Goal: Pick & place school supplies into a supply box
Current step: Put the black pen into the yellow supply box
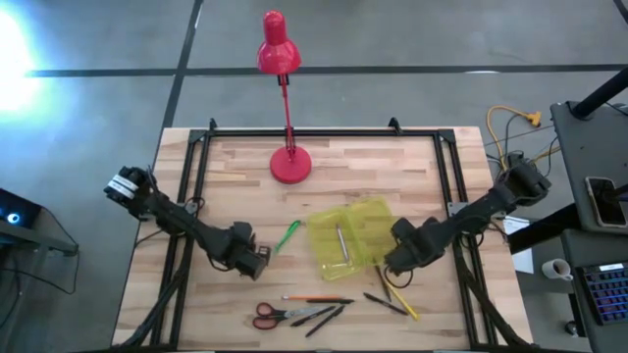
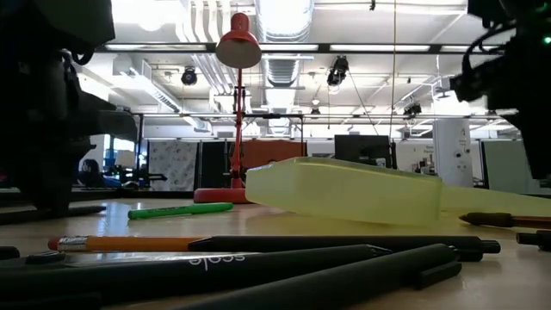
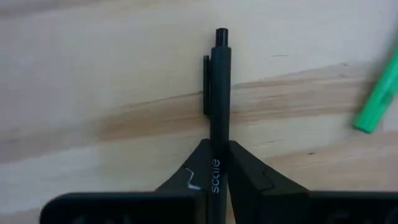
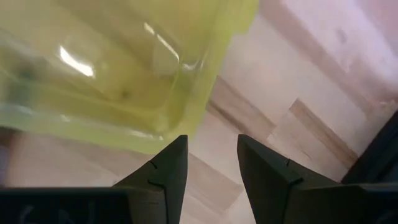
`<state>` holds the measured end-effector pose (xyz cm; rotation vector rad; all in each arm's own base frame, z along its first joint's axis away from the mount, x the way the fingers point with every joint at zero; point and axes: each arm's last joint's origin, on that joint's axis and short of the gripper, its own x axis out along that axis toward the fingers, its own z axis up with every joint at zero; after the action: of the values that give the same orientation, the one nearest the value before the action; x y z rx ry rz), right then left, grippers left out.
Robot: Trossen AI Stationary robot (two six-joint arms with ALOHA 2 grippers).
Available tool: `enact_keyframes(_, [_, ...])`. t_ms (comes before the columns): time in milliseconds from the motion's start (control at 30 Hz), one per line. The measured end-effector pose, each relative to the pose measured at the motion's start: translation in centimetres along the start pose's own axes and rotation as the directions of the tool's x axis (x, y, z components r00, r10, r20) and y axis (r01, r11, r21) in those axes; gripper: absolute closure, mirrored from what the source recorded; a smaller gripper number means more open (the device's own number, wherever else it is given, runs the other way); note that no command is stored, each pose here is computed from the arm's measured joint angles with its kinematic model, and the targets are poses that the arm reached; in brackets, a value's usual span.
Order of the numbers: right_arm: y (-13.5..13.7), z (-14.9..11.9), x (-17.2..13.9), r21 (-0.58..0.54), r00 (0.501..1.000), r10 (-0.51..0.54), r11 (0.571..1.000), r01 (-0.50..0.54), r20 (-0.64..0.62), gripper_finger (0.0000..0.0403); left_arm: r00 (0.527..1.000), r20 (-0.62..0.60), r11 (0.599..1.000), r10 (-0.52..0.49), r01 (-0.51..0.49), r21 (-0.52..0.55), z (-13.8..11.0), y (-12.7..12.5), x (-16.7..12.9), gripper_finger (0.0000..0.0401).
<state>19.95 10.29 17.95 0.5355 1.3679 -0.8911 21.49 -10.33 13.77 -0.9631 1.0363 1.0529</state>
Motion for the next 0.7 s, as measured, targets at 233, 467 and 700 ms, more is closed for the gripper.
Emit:
enact_keyframes(233, [-1.7, 0.5, -2.3, 0.056, 0.984, 0.083, 0.994, -0.092, 0.156, 0.0273, 0.934, 0.281, 0.959, -0.222, 0.157, 0.236, 2.6, -1.2, -3.5, 0.0391])
enact_keyframes(467, [-3.5, 0.9, -4.4, -0.09, 0.951, 0.181, 0.982, -0.163, 0.252, 0.0273, 0.797, 0.232, 0.539, -0.558, 0.135, 0.831, 5.8, -5.5, -8.5, 0.0391])
enact_keyframes(700, [-4.3, 0.9, -5.2, -0.209, 0.936, 0.222, 0.963, -0.168, 0.272, 0.0273, 0.822, 0.193, 0.044, -0.536, -0.202, 0.978, 11.4, -9.1, -9.8, 0.0372])
